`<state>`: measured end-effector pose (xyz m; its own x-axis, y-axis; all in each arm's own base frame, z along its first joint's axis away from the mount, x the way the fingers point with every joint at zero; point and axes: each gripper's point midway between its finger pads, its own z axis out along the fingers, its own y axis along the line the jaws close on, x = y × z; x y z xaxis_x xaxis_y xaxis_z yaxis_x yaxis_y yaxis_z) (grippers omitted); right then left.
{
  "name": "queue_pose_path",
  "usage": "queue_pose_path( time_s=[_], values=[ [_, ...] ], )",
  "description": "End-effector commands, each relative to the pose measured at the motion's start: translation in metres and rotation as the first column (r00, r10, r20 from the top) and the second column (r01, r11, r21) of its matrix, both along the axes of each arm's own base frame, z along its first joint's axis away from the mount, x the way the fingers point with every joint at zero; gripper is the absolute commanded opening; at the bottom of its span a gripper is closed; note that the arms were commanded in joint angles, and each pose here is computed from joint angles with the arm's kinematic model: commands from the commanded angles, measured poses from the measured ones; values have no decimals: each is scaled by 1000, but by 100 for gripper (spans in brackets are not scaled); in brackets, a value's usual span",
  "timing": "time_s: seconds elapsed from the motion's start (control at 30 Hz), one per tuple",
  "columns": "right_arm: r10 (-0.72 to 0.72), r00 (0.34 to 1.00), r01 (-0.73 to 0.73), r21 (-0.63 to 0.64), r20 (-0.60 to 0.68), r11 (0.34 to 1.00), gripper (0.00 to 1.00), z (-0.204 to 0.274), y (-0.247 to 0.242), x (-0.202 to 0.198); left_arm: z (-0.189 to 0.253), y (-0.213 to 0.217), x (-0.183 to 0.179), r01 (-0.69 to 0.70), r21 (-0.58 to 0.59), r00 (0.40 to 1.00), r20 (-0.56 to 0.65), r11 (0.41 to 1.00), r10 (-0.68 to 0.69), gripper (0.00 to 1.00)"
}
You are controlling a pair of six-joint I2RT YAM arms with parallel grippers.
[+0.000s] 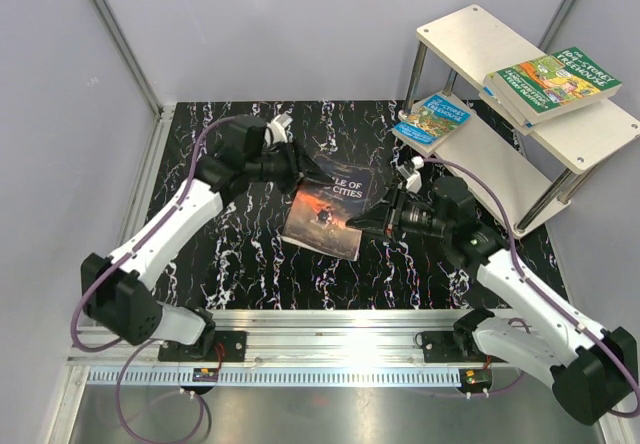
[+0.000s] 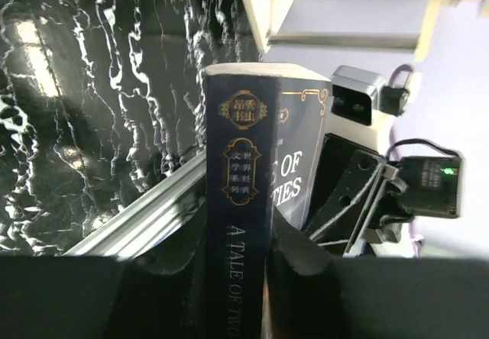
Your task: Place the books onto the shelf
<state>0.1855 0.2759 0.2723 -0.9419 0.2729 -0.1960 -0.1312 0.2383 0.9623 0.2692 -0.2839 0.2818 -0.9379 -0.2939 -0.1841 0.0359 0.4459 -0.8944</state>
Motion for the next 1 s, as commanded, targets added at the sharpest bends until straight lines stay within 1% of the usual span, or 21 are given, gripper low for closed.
queue_pose_path(
  time_s=[0.0,0.03,0.07,0.1,0.13,0.17,0.2,0.23,0.27,0.33,0.37,0.4,0.43,0.47,0.5,0.53,0.57,0.63,0.73,0.93,0.97],
  values=[
    [22,1000,-22,-26,17,999,0,-11,-8,-24,33,2,35,-77,91,976,213,993,56,45],
    [-48,998,47,-13,-31,999,0,-13,-10,-16,34,9,28,-85,157,982,178,984,56,55],
    [-81,995,81,-2,-60,997,0,-16,-11,-12,37,17,26,-99,202,979,193,974,59,62],
    [-117,988,117,-6,-103,993,0,-27,-13,-9,38,30,29,-163,256,971,211,953,110,81],
    [-188,977,192,26,-103,981,0,-21,-14,4,40,43,21,-188,305,971,202,934,130,94],
    [-230,968,233,22,-104,972,0,-23,-17,11,48,62,18,-263,341,949,260,902,178,99],
    [-356,929,355,-23,-101,935,0,-33,-28,38,49,92,-3,-326,406,934,278,853,225,99],
    [-358,927,356,-37,-112,934,0,-38,-27,40,46,93,-3,-322,415,936,276,851,220,99],
    [-387,915,385,-41,-111,922,0,-37,-31,50,53,102,-13,-347,406,924,302,845,234,99],
    [-476,870,473,-55,-124,879,0,-42,-45,77,51,108,-28,-342,393,924,304,853,231,99],
    [-504,855,503,-48,-120,863,0,-39,-49,87,47,110,-43,-325,377,929,300,867,218,99],
    [-554,827,555,-15,-100,832,0,-29,-61,104,45,112,-49,-322,371,930,298,871,217,99],
    [-578,809,579,-20,-108,815,0,-32,-65,114,42,114,-54,-319,363,931,295,876,217,99],
    [-596,797,599,-1,-99,801,0,-23,-69,124,35,114,-62,-301,360,937,283,883,204,99],
    [-615,784,619,27,-81,785,0,-14,-73,135,40,117,-70,-304,340,931,303,890,202,99],
    [-636,768,639,20,-82,769,0,-17,-78,147,41,118,-76,-292,337,932,311,895,187,99],
    [-646,761,649,50,-65,759,0,-3,-80,157,42,118,-81,-277,330,933,317,903,171,99],
    [-656,752,659,49,-62,751,0,-5,-80,175,43,124,-92,-262,349,935,322,900,147,99],
    [-660,751,658,118,-25,744,0,21,-74,201,48,130,-103,-239,367,935,339,899,110,99],
    [-691,721,678,162,39,717,0,40,-71,235,47,135,-121,-206,368,932,356,907,67,99],
    [-695,717,677,178,57,714,0,51,-72,240,47,134,-124,-194,360,933,355,913,58,99]
  ],
)
